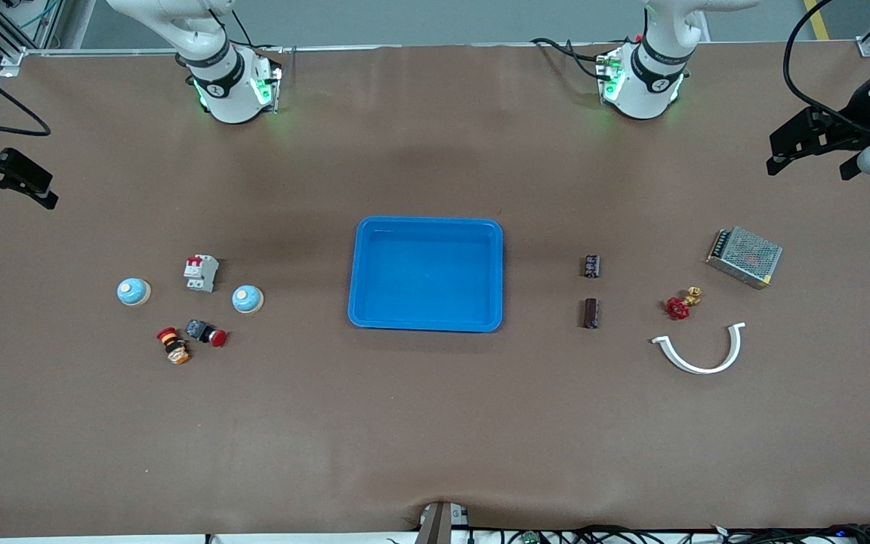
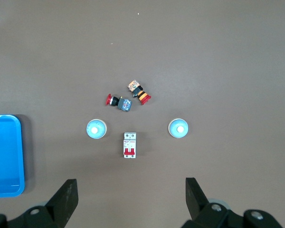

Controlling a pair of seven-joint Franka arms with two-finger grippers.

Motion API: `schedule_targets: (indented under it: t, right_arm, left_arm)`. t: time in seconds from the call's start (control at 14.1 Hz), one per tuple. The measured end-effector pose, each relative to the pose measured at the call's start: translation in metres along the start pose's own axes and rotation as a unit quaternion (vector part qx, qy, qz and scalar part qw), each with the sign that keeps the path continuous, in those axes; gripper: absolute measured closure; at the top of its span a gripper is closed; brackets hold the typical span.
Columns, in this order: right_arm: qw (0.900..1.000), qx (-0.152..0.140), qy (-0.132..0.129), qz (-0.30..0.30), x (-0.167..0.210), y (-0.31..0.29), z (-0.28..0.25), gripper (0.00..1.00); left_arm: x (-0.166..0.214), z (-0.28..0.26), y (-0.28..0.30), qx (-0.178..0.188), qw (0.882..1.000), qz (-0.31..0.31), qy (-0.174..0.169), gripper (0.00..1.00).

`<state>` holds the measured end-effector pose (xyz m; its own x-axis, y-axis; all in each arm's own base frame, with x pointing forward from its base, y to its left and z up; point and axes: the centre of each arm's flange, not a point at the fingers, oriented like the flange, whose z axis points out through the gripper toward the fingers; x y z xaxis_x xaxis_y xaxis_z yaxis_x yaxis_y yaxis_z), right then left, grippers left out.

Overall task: Place electrolytic capacitor and blue bell in tray
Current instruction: 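Move the right gripper toward the blue bells while the left gripper reaches the capacitors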

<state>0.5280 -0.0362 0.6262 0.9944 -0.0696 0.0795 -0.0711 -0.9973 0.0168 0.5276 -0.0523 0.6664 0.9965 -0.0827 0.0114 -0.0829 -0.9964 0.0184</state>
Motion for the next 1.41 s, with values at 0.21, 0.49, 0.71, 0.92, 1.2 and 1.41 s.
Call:
schedule_targets:
  t: [0.21, 0.49, 0.71, 0.92, 1.2, 1.41]
  right_arm:
    - [1.0, 0.0, 0.0, 0.0, 0.0, 0.0, 0.0, 0.0]
    - [1.0, 0.0, 0.0, 0.0, 0.0, -0.001, 0.0, 0.0]
    - [1.0, 0.0, 0.001, -0.001, 0.0, -0.001, -0.001, 0.0]
    - [1.0, 0.0, 0.003, -0.001, 0.001, -0.002, -0.003, 0.0]
    - [1.0, 0.0, -0.003, -0.004, 0.004, -0.004, 0.004, 0.0]
    - [1.0, 0.005, -0.018, -0.015, 0.017, -0.019, 0.029, 0.0]
  left_arm:
    - [0.0, 0.0, 0.0, 0.0, 1.0, 0.0, 0.0, 0.0]
    - [-0.001, 0.002, 0.004, 0.0, 1.0, 0.001, -0.005, 0.0]
    - [0.001, 0.013, 0.007, -0.01, 1.0, -0.011, -0.015, 0.0]
    - [0.012, 0.041, 0.007, -0.017, 0.999, -0.013, -0.026, 0.0]
    - [0.024, 0.085, 0.009, -0.018, 0.999, -0.014, -0.023, 0.0]
    - [0.026, 0.127, 0.035, -0.017, 1.0, -0.005, -0.021, 0.0]
